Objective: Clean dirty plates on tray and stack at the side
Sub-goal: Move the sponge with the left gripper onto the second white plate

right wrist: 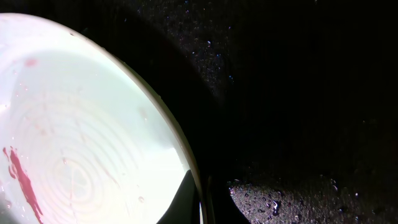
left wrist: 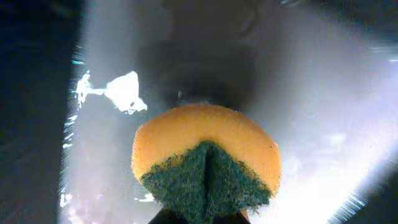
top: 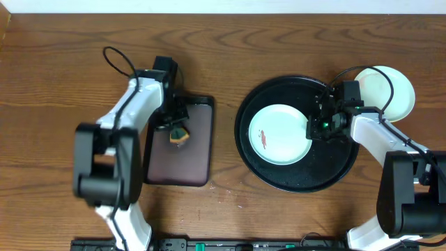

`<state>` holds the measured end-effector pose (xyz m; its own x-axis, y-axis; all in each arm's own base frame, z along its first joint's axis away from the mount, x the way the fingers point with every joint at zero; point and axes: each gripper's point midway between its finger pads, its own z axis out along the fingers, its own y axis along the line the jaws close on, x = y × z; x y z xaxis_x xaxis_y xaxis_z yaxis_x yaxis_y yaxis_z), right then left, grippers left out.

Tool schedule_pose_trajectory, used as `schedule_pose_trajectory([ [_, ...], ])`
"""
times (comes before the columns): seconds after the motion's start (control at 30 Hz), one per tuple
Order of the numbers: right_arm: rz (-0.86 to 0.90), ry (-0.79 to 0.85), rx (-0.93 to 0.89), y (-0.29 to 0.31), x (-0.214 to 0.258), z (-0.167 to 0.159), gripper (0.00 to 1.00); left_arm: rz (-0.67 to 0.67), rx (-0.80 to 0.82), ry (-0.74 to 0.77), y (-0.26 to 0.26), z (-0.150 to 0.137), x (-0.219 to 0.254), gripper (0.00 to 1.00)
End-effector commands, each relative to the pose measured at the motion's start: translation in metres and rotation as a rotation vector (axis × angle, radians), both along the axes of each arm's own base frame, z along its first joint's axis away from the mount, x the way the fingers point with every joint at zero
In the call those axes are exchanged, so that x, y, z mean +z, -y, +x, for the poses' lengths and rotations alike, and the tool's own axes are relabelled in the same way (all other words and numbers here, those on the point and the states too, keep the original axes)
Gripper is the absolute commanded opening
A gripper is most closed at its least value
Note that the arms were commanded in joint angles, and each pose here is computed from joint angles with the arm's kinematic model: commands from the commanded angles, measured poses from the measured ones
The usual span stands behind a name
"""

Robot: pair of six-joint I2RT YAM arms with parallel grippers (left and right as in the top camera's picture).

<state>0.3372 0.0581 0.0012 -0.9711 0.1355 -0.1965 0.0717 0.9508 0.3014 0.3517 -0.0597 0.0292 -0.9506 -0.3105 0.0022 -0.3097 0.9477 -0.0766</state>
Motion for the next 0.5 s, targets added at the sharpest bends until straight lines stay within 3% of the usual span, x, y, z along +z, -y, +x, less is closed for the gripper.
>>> schedule_pose_trajectory([
  [0.0,-0.077,-0.068,-0.058,0.019,-0.021,-0.009,0.01,-0.030,-0.016,0.258,0.001,0.016,0.091,0.07],
  [0.13,-0.077,-0.068,-0.058,0.019,-0.021,-0.009,0.01,-0.042,-0.015,0.353,0.000,0.005,0.132,0.16],
  [0.2,-0.077,-0.068,-0.058,0.019,-0.021,-0.010,0.01,-0.041,-0.015,0.340,-0.001,0.000,0.133,0.14],
  [0.23,-0.077,-0.068,-0.058,0.019,-0.021,-0.010,0.01,-0.040,-0.016,0.326,-0.001,-0.003,0.130,0.08],
  [0.47,-0.077,-0.075,-0.057,0.019,-0.022,-0.011,0.01,-0.064,-0.033,0.304,0.006,-0.021,0.137,0.07],
])
